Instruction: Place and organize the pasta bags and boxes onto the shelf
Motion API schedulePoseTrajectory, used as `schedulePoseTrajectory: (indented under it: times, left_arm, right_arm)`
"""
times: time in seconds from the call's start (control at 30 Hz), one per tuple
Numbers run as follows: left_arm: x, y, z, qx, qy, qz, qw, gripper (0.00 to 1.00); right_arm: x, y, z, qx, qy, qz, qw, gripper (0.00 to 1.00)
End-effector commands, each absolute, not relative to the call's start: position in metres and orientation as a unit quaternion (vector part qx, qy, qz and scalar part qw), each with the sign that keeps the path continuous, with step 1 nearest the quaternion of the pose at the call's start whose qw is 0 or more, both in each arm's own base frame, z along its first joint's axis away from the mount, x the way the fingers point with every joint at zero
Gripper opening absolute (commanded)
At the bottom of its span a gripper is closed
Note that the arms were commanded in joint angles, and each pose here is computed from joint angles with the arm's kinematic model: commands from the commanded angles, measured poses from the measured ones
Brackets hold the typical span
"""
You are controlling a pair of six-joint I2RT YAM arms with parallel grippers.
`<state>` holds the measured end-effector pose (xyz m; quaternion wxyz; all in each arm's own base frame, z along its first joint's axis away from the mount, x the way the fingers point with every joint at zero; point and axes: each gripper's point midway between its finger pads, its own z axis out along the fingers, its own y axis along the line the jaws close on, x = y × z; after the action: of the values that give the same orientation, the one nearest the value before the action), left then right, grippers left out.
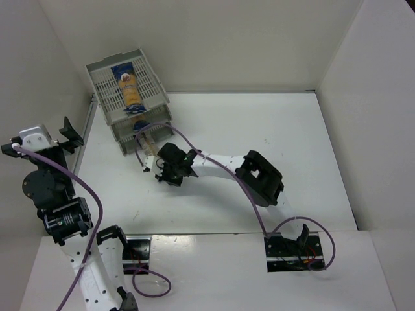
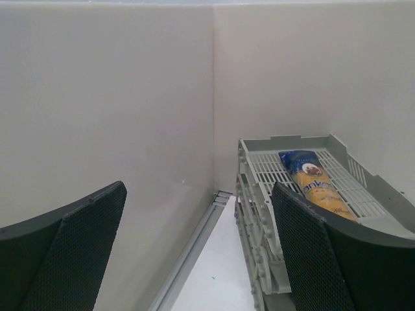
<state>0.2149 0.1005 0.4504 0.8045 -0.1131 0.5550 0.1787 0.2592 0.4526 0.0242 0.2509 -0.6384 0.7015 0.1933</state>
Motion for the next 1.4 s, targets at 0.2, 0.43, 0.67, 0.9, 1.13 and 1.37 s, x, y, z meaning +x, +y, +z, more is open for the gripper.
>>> schedulePoseTrajectory:
  times: [0.2,0.43,0.67,0.9,1.13,1.37]
  left_arm:
    - [0.212,0.114,0.456,-0.114,0.54,0.226,0.803,1.0]
    - [0.217,0.125,0.459,-0.117,0.531,0.245,0.802,1.0]
    - [0.215,0.132,0.461,-0.121,0.531,0.262,0.797,1.0]
    - [0.212,0.13,0.463,-0.12,0.527,0.263,0.799,1.0]
    - [0.206,0.127,0.471,-0.118,0.52,0.265,0.804,1.0]
    - [0.194,0.117,0.478,-0.127,0.5,0.249,0.82,1.0]
  right_arm:
    - [0.355,0.49,0.025,-0.547,0.724,0.083,0.411,0.0]
    - [0.416,0.543,0.086,-0.411,0.723,0.143,0.537,0.0]
    - [0.439,0.562,0.122,-0.355,0.702,0.16,0.597,0.0]
    - [0.42,0.569,0.104,-0.385,0.693,0.169,0.586,0.0]
    - [0.416,0.563,0.117,-0.388,0.696,0.166,0.581,0.0]
    - [0.352,0.554,0.142,-0.486,0.677,0.205,0.513,0.0]
